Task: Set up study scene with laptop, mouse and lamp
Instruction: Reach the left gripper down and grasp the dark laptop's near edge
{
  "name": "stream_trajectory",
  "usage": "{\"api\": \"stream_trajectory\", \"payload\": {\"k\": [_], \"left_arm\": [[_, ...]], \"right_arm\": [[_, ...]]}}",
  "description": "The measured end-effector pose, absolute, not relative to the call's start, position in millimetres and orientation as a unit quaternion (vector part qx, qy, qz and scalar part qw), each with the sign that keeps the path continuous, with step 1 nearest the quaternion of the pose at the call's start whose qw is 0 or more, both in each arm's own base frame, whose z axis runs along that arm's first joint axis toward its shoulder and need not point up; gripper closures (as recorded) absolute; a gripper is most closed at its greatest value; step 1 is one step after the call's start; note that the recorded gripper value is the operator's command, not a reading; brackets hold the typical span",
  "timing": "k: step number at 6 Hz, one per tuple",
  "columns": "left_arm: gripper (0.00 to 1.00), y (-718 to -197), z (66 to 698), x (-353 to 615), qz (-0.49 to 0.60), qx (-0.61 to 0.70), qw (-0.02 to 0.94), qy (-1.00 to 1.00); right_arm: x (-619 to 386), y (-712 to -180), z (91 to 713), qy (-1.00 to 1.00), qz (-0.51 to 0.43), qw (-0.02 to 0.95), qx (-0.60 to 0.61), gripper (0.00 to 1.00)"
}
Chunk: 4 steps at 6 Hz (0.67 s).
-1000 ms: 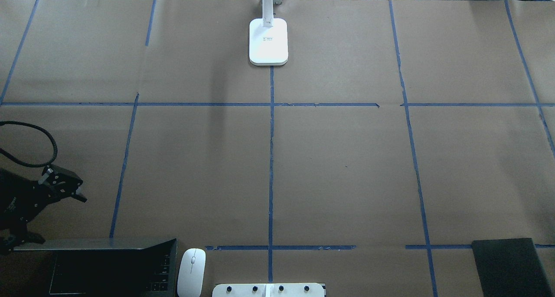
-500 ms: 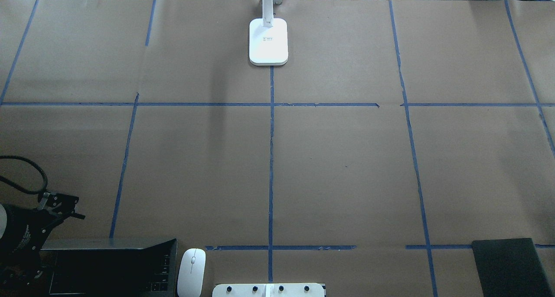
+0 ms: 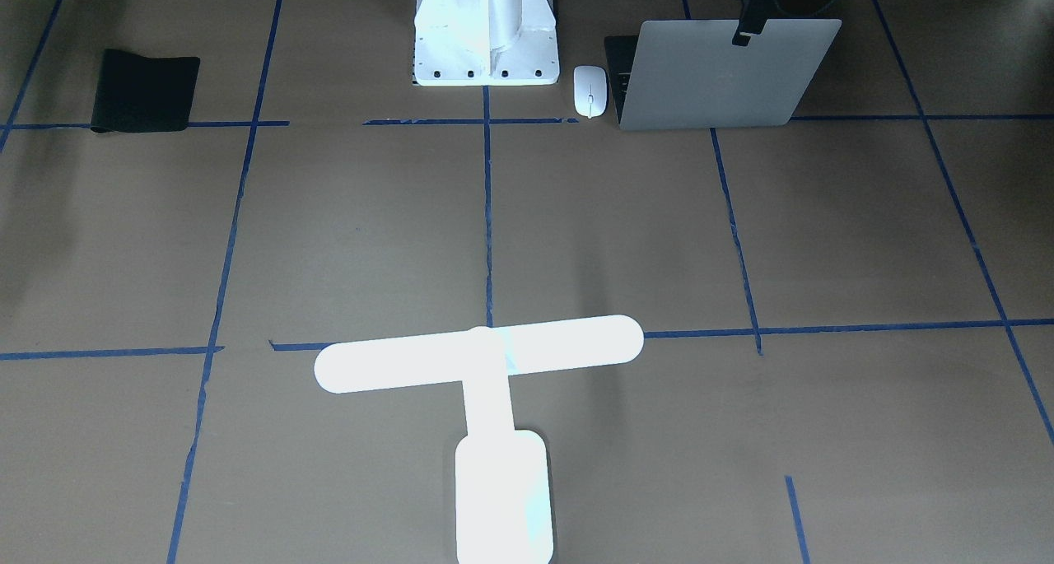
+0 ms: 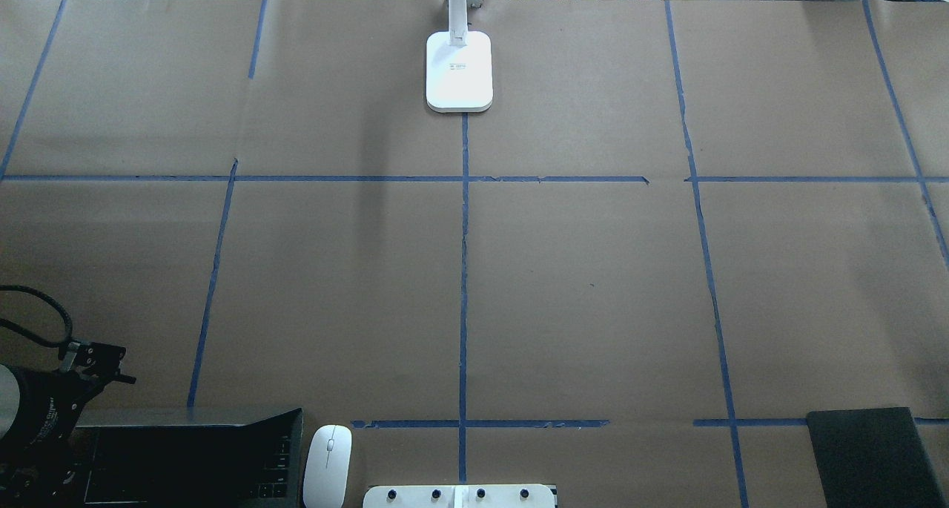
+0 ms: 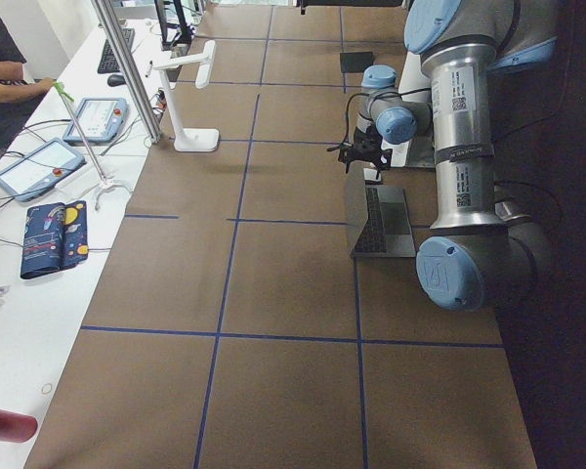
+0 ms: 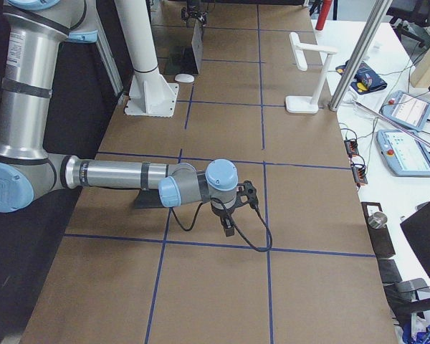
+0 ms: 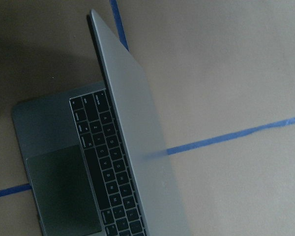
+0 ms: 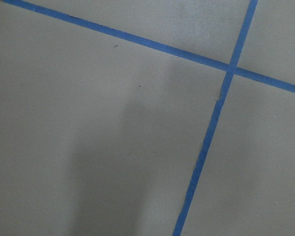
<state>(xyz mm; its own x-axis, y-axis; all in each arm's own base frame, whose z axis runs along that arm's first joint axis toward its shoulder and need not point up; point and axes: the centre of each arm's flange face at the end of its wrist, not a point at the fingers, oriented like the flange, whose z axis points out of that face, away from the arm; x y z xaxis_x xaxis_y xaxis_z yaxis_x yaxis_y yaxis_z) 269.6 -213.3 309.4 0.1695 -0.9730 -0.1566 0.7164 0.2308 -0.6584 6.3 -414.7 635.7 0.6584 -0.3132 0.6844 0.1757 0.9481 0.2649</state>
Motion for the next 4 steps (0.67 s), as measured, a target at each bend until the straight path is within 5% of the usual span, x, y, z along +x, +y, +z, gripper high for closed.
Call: {"api": "stream_trajectory", "payload": {"k": [1, 2, 4], "left_arm": [[0.78, -213.7, 313.0, 271.1, -0.581, -0.224, 0.731, 0.281], [0.93, -213.8, 314.6, 272.1, -0.582, -0.225, 0.73, 0.278], [1.0, -213.7, 313.2, 271.1, -0.582, -0.226, 0.73, 0.279]], "right_arm": [[6.5, -414.3, 634.4, -0.391, -0.135, 0.906, 0.089, 0.0], [6.8, -413.6, 632.2, -0.391, -0.135, 0.906, 0.091, 0.0], [7.0, -413.5, 628.8, -0.391, -0.137, 0.906, 0.094, 0.0]]}}
